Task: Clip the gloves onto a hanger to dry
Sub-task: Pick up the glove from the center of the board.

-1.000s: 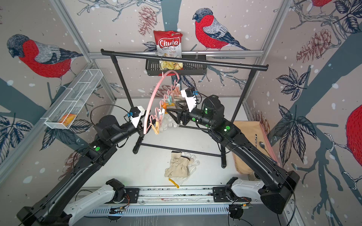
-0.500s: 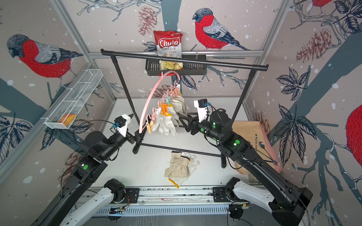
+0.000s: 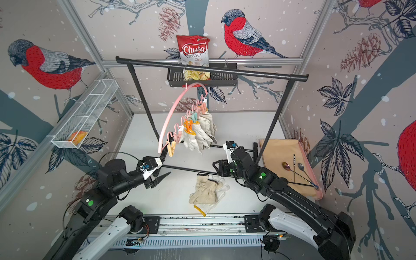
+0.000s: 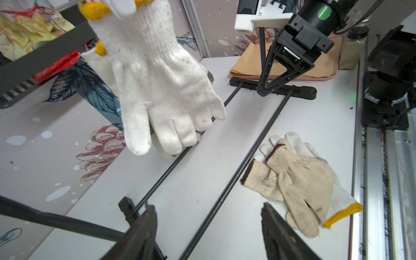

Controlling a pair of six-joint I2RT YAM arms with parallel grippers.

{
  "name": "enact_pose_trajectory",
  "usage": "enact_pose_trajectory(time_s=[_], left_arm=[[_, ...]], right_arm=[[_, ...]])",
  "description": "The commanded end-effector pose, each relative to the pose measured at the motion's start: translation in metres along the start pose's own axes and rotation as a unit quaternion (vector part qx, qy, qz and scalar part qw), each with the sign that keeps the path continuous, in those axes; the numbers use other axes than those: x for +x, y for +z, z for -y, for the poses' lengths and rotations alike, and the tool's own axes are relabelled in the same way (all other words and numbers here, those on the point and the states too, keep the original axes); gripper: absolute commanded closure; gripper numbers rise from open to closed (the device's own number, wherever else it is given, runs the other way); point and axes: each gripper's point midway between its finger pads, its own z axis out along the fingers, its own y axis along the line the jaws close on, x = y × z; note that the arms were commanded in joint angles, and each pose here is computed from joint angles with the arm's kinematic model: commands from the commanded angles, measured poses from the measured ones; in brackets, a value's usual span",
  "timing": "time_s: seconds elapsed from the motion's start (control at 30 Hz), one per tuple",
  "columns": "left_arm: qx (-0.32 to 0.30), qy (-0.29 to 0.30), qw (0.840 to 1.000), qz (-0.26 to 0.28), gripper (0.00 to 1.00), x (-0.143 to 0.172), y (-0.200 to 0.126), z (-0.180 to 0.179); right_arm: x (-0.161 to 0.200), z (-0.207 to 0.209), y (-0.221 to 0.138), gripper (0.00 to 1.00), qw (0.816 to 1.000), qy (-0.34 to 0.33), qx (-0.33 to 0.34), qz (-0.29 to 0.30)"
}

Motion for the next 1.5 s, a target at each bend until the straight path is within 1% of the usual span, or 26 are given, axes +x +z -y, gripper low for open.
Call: enact_pose_trajectory(time_s=[0.0,0.13,0.23,0.37,0.53,0.8,0.93,1.23,1.3,1.47], left_arm=[[0.059,-0.002,0.998,0.006,0.29,0.006,0.005,0.022],[0.086,-0.012,0.996,0.003,0.3,0.016,0.012,0.032],[0.097,-0.02,0.995,-0.005,0.31,0.025,0.017,0.037],[0.097,-0.03,0.995,-0.005,0.31,0.03,0.024,0.041],[0.099,-0.034,0.995,-0.006,0.31,0.031,0.031,0.046],[0.103,-0.036,0.994,-0.011,0.32,0.031,0.037,0.047],[0.1,-0.037,0.994,-0.011,0.32,0.029,0.036,0.046],[0.092,-0.04,0.995,-0.013,0.32,0.027,0.035,0.043],[0.091,-0.041,0.995,-0.012,0.32,0.026,0.036,0.042],[0.088,-0.045,0.995,-0.012,0.32,0.025,0.036,0.04]], right_arm=[[0.017,0.0,0.009,0.5,0.998,0.06,-0.017,-0.029],[0.049,0.003,0.022,0.51,0.991,0.095,-0.03,-0.091],[0.069,0.008,0.029,0.51,0.985,0.111,-0.027,-0.129],[0.089,0.01,0.037,0.51,0.979,0.128,-0.033,-0.157],[0.106,0.022,0.043,0.51,0.974,0.137,-0.013,-0.181],[0.114,0.035,0.053,0.49,0.97,0.138,0.002,-0.199],[0.113,0.041,0.059,0.47,0.971,0.127,0.011,-0.203],[0.12,0.043,0.076,0.48,0.964,0.119,0.012,-0.236],[0.12,0.043,0.078,0.51,0.964,0.117,0.012,-0.24],[0.119,0.043,0.078,0.73,0.964,0.117,0.013,-0.241]])
